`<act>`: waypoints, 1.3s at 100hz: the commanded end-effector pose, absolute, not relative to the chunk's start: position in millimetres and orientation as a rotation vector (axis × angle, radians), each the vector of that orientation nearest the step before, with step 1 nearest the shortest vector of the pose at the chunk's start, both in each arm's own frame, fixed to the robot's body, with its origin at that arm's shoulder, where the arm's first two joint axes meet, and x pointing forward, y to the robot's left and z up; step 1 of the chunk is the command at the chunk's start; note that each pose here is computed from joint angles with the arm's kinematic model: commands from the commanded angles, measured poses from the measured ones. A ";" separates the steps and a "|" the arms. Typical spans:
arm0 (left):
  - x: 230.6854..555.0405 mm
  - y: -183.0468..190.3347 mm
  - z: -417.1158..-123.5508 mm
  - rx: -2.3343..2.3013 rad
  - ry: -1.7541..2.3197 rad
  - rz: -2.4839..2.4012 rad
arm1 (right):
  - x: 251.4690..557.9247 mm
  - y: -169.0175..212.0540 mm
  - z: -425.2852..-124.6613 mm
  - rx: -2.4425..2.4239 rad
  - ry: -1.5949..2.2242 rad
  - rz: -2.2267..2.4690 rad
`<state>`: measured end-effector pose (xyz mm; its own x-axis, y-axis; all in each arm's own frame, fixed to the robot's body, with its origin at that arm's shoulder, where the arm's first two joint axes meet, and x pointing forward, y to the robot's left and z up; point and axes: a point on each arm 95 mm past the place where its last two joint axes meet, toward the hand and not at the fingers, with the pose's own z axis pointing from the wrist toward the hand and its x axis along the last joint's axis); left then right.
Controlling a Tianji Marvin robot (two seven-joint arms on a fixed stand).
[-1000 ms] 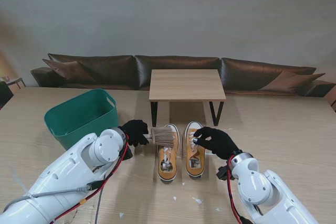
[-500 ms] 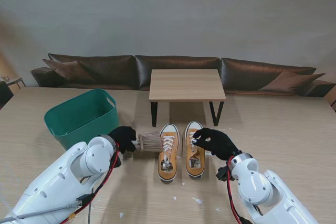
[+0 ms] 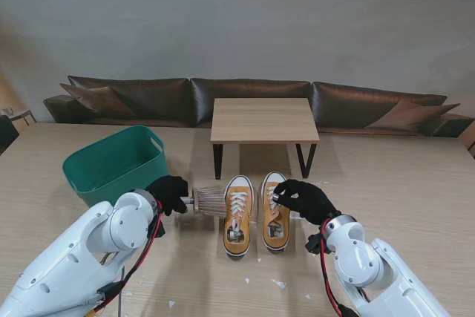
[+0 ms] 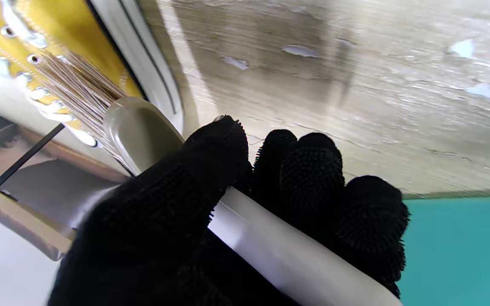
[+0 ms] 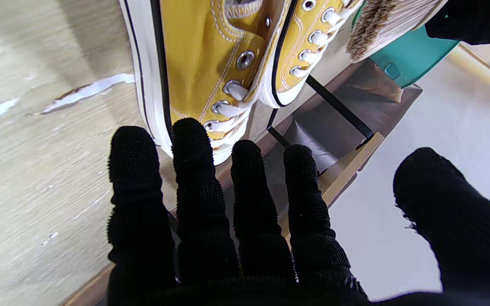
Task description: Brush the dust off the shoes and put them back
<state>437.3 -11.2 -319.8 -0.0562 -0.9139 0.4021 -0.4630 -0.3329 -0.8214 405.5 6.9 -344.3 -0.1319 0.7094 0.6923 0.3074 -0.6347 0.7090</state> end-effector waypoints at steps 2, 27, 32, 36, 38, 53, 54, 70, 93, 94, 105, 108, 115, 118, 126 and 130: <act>442.9 -24.4 -309.8 -1.788 1.481 -1.420 | 407.3 9.7 -344.0 1.832 1.142 1.824; 463.2 -60.5 -304.5 -1.810 1.533 -1.496 | 414.3 8.5 -342.9 1.827 1.109 1.816; 467.3 -68.4 -304.2 -1.809 1.546 -1.503 | 415.5 8.2 -343.0 1.827 1.105 1.814; 470.3 -74.5 -304.0 -1.806 1.560 -1.505 | 416.6 8.0 -343.2 1.826 1.101 1.812; 471.7 -77.3 -303.9 -1.804 1.567 -1.505 | 417.2 7.8 -343.3 1.825 1.100 1.810; 480.9 -95.6 -303.9 -1.790 1.601 -1.505 | 420.8 7.1 -344.8 1.825 1.088 1.801; 481.4 -96.7 -304.0 -1.789 1.603 -1.505 | 421.0 7.1 -344.9 1.825 1.088 1.801; 487.0 -111.8 -305.6 -1.764 1.614 -1.494 | 423.3 6.7 -345.5 1.825 1.083 1.794; 492.4 -125.2 -307.3 -1.690 1.652 -1.504 | 431.9 4.5 -344.4 1.814 1.050 1.771; 492.7 -125.6 -307.4 -1.686 1.653 -1.504 | 432.3 4.4 -344.3 1.814 1.047 1.770; 495.7 -129.1 -307.9 -1.650 1.677 -1.495 | 436.1 3.2 -343.6 1.809 1.028 1.762; 496.6 -130.1 -307.7 -1.645 1.680 -1.493 | 436.9 3.0 -343.7 1.808 1.026 1.760; 498.8 -132.7 -306.6 -1.642 1.681 -1.491 | 438.8 2.7 -344.0 1.808 1.022 1.756; 499.8 -133.8 -305.9 -1.640 1.683 -1.490 | 439.4 2.7 -344.1 1.808 1.020 1.754; 502.7 -136.8 -304.2 -1.631 1.682 -1.488 | 440.9 2.5 -344.5 1.809 1.013 1.751; 504.0 -138.4 -303.2 -1.628 1.684 -1.484 | 441.4 2.5 -344.6 1.808 1.011 1.751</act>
<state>500.9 -129.1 -311.4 -0.2590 -0.8885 0.3787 -0.4917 -0.2162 -0.8435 441.3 -1.3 -343.4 -0.0614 0.7460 0.6631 0.1947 -0.6426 0.7410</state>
